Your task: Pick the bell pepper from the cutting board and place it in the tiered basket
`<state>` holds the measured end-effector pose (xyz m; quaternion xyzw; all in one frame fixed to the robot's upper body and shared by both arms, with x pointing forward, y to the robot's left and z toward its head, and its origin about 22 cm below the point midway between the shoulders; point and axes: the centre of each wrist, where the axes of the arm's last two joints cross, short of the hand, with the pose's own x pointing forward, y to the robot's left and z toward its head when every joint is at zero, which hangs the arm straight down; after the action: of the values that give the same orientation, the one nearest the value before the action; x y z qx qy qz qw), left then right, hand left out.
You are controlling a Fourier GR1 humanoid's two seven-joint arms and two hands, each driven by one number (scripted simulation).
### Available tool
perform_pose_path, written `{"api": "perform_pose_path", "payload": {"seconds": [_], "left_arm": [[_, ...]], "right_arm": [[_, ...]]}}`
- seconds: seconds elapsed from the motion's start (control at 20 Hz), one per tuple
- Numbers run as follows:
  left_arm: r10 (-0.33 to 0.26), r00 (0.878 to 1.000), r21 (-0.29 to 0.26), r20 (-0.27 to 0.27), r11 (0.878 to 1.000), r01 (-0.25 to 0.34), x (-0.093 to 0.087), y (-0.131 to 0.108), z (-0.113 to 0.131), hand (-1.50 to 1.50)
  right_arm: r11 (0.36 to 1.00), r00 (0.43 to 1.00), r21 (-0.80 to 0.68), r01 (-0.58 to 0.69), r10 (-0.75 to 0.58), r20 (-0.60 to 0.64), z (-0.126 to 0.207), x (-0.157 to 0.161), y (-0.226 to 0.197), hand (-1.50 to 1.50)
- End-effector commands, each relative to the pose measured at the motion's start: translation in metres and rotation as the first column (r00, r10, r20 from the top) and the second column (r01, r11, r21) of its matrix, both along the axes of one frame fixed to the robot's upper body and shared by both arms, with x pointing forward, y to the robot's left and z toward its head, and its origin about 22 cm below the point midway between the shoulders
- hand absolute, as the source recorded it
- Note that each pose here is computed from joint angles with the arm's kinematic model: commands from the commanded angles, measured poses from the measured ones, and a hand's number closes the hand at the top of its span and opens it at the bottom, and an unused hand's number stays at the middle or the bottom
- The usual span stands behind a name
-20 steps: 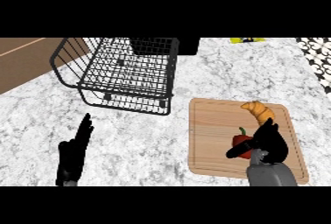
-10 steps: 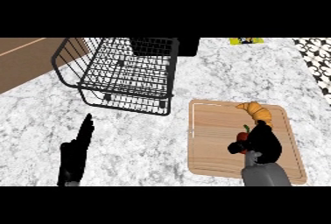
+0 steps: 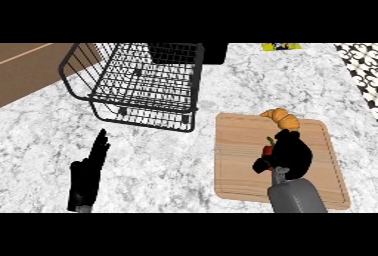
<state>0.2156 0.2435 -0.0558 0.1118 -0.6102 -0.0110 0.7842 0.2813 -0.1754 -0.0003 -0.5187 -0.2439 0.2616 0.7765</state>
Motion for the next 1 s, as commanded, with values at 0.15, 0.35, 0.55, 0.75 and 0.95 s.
{"api": "perform_pose_path", "payload": {"seconds": [0.15, 0.35, 0.55, 0.75, 0.95], "left_arm": [[-0.026, 1.000, 0.005, -0.016, 1.000, 0.026, 0.001, -0.007, -0.001, 0.00], [-0.003, 1.000, -0.001, -0.027, 1.000, 0.003, 0.000, 0.001, 0.001, 0.00], [0.022, 1.000, 0.013, -0.017, 1.000, -0.022, -0.005, -0.004, 0.002, 0.00], [0.022, 0.999, 0.008, -0.028, 1.000, -0.022, -0.010, 0.011, -0.001, 0.00], [0.001, 1.000, 0.008, -0.012, 1.000, 0.000, -0.014, 0.000, 0.004, 0.00]], "right_arm": [[0.760, 0.762, 0.056, -0.647, 0.645, 0.054, 0.019, -0.005, 0.071, 1.50], [0.719, 0.715, 0.111, -0.686, 0.640, 0.281, 0.076, -0.009, 0.076, 1.50], [0.729, 0.690, 0.151, -0.667, 0.530, 0.493, 0.130, -0.024, 0.062, 1.50], [0.723, 0.600, 0.098, -0.684, 0.480, 0.641, 0.198, -0.051, 0.068, 1.50], [0.742, 0.528, -0.066, -0.667, 0.534, 0.661, 0.240, -0.064, 0.067, 1.50]]}}
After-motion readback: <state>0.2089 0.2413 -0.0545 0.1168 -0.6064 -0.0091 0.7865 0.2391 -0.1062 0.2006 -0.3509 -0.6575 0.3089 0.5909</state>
